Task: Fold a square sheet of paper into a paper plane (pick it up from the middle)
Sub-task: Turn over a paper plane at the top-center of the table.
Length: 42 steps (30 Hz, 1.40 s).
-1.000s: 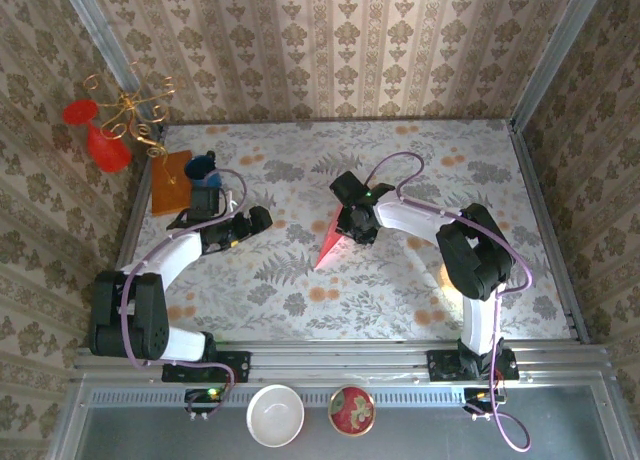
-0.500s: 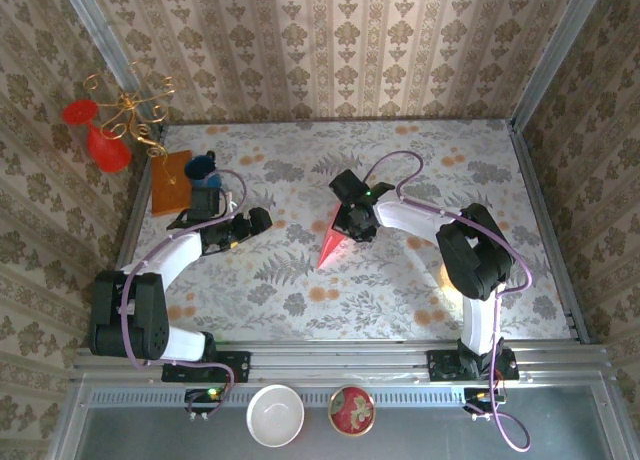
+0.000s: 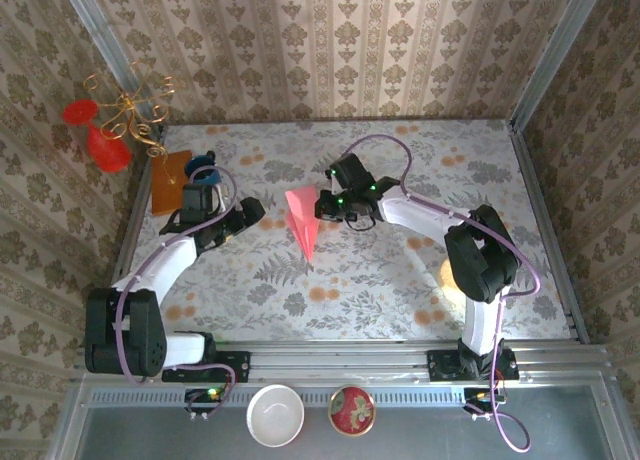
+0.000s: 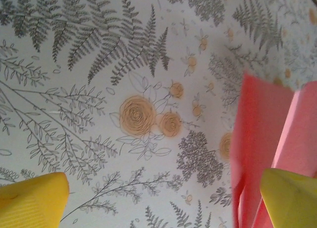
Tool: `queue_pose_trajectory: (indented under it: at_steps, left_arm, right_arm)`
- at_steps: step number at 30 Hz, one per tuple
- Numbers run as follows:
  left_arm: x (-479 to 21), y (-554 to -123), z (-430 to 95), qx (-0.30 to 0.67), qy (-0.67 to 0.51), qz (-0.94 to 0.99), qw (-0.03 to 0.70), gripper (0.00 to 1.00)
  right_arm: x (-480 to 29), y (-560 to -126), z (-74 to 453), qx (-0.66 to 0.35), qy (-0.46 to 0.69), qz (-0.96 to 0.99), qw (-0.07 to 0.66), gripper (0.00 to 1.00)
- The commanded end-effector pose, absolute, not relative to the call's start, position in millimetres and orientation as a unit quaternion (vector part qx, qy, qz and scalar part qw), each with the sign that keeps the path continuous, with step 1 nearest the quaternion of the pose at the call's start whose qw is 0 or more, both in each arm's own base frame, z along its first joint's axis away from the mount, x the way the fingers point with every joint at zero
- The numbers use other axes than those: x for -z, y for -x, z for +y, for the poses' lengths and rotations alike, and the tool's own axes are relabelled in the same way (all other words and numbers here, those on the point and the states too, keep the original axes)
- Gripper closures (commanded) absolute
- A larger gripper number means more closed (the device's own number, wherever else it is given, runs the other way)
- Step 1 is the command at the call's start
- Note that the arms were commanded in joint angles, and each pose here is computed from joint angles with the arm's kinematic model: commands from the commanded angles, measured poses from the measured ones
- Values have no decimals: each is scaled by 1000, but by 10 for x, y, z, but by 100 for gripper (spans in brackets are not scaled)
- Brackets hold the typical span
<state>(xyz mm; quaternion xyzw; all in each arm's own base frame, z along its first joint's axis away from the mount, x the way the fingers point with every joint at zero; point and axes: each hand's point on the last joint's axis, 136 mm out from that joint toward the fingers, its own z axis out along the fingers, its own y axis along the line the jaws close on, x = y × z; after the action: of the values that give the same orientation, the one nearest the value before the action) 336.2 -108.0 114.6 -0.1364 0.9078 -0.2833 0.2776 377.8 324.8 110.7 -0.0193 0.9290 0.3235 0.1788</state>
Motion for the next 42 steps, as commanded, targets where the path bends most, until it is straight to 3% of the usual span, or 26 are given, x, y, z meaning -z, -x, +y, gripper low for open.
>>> queue_pose_trajectory:
  at_steps: [1, 11, 17, 22, 31, 42]
  left_arm:
    - [-1130, -3355, -1175, 291, 141, 906, 274, 0]
    - [-810, -3213, -1682, 316, 117, 920, 198, 8]
    - [-718, -3197, -2027, 376, 102, 908, 154, 23]
    - [-607, -3175, -2246, 359, 67, 923, 119, 38]
    - [-522, -3290, -2482, 374, 48, 921, 98, 55]
    - [-506, -3288, -2679, 392, 20, 917, 77, 57]
  right_arm:
    - [-1025, -3711, 3386, -411, 39, 899, 144, 100]
    - [-470, -3695, 3010, -425, -23, 899, 103, 97]
    - [-368, -3692, 2892, -419, -31, 902, 98, 96]
    - [-291, -3694, 2810, -408, -41, 907, 97, 98]
    - [-147, -3663, 2688, -394, -57, 913, 87, 96]
    - [-128, -3674, 2668, -394, -60, 913, 83, 95]
